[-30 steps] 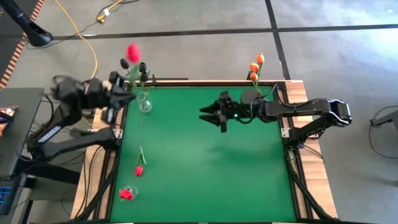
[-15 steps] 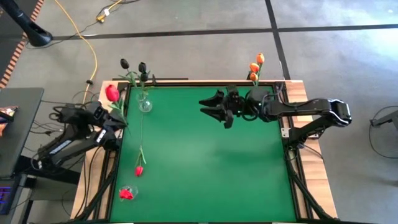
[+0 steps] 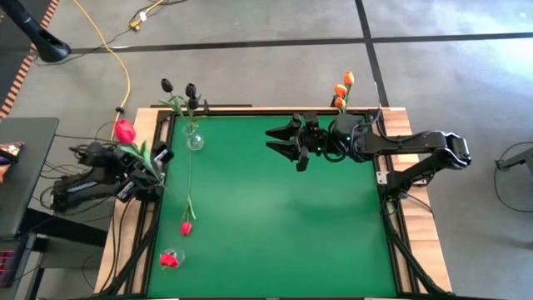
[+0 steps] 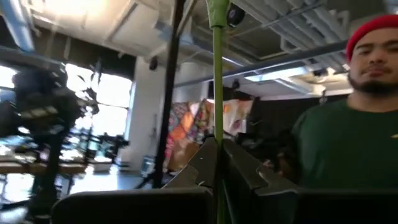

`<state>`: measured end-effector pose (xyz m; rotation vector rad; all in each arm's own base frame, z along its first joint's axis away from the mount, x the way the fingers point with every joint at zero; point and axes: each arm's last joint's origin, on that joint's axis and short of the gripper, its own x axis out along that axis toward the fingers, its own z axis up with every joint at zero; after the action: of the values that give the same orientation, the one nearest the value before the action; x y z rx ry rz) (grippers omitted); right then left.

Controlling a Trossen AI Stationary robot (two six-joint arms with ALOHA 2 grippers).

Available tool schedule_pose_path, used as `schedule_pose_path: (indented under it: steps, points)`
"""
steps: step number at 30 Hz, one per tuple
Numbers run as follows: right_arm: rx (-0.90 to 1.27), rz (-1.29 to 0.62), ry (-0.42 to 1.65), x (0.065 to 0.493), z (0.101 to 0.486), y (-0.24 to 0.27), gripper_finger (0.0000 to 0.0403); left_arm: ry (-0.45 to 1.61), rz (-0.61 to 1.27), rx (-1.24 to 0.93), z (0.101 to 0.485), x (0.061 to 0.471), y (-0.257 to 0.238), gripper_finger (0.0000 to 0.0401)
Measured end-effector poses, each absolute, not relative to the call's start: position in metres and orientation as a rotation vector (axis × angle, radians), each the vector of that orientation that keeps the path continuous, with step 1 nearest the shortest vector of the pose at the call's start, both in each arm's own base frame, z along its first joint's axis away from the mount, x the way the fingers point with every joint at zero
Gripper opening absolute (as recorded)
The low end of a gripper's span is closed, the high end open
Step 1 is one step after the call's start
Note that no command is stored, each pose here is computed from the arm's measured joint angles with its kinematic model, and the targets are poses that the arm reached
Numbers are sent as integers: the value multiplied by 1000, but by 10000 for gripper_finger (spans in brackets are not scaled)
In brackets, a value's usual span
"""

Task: Sort flowers into vase by color
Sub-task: Put the top red flower into the bottom left transparent vase

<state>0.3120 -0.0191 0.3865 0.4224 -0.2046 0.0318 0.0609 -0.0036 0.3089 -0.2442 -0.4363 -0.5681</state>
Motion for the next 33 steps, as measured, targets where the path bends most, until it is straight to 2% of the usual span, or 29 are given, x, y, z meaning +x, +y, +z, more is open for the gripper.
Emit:
schedule_pose_path:
  steps: [12, 20, 26, 33]
  points:
    - [426, -12, -216, 311, 387, -32, 244, -326, -731, -324, 300, 97, -34, 0]
    - [428, -12, -214, 311, 387, -33, 244, -349, -815, -290, 300, 92, -56, 0]
    - [494, -5, -215, 311, 387, -33, 244, -276, -861, -263, 292, 87, -70, 0]
    - [515, -31, -224, 311, 387, -28, 244, -261, -903, -335, 265, 81, -84, 0]
